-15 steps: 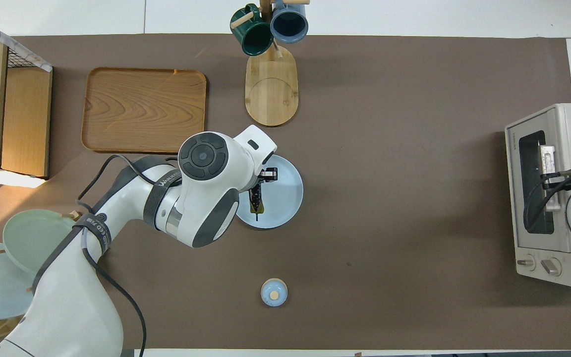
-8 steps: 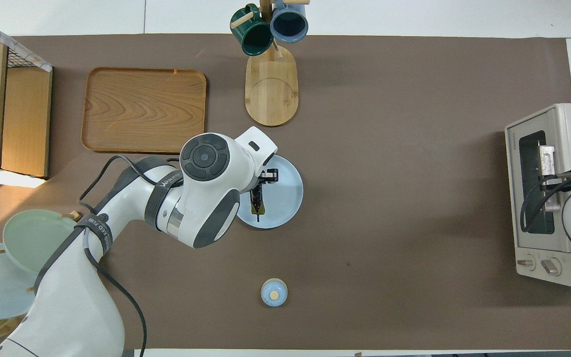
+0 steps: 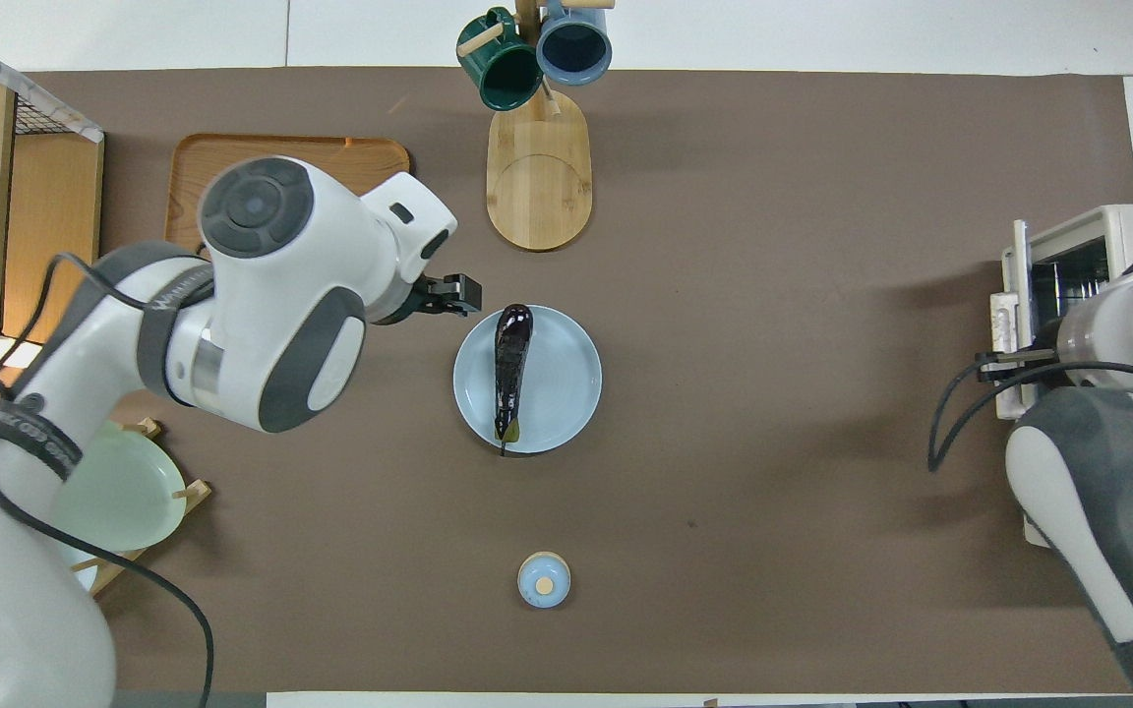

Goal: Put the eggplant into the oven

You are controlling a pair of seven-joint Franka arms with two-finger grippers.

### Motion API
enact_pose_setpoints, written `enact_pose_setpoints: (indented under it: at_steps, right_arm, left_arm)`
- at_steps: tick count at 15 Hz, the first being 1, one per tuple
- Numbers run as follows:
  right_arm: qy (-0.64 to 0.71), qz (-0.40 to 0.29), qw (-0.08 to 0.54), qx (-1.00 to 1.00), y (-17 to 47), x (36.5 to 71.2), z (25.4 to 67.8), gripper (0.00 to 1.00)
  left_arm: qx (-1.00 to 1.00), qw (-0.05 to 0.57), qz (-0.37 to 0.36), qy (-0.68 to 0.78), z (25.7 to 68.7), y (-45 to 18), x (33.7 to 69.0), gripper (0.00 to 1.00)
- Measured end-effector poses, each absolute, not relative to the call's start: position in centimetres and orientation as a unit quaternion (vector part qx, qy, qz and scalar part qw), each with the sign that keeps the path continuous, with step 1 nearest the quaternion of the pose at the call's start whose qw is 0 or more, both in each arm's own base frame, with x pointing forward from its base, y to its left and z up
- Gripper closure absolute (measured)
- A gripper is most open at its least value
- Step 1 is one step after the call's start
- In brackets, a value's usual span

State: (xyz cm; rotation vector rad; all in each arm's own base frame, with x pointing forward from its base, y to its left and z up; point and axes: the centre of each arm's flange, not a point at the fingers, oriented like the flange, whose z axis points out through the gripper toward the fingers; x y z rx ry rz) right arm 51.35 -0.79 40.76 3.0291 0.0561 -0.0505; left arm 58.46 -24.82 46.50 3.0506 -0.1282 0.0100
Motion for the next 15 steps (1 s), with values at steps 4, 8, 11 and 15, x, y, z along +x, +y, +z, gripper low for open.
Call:
enact_pose_setpoints:
  at_steps: [4,8,11,15]
  right_arm:
    - [0.037,-0.008,0.047,0.998,1.4,51.9,36.2,0.99]
    - [0.047,-0.005,0.047,0.998,2.0,51.9,34.5,0.99]
    - [0.049,-0.003,0.047,0.998,2.1,51.8,34.1,0.99]
    - [0.051,-0.003,0.046,0.998,2.3,51.7,33.3,0.99]
  left_arm:
    - [0.998,0.043,0.016,-0.051,52.7,-15.6,61.4,0.0]
    - [0.998,0.015,0.021,-0.063,56.5,-10.5,60.3,0.0]
    - [0.998,0.008,0.007,-0.067,59.7,-9.4,57.6,0.0]
    - [0.997,0.002,-0.011,-0.07,60.5,-9.3,54.4,0.0]
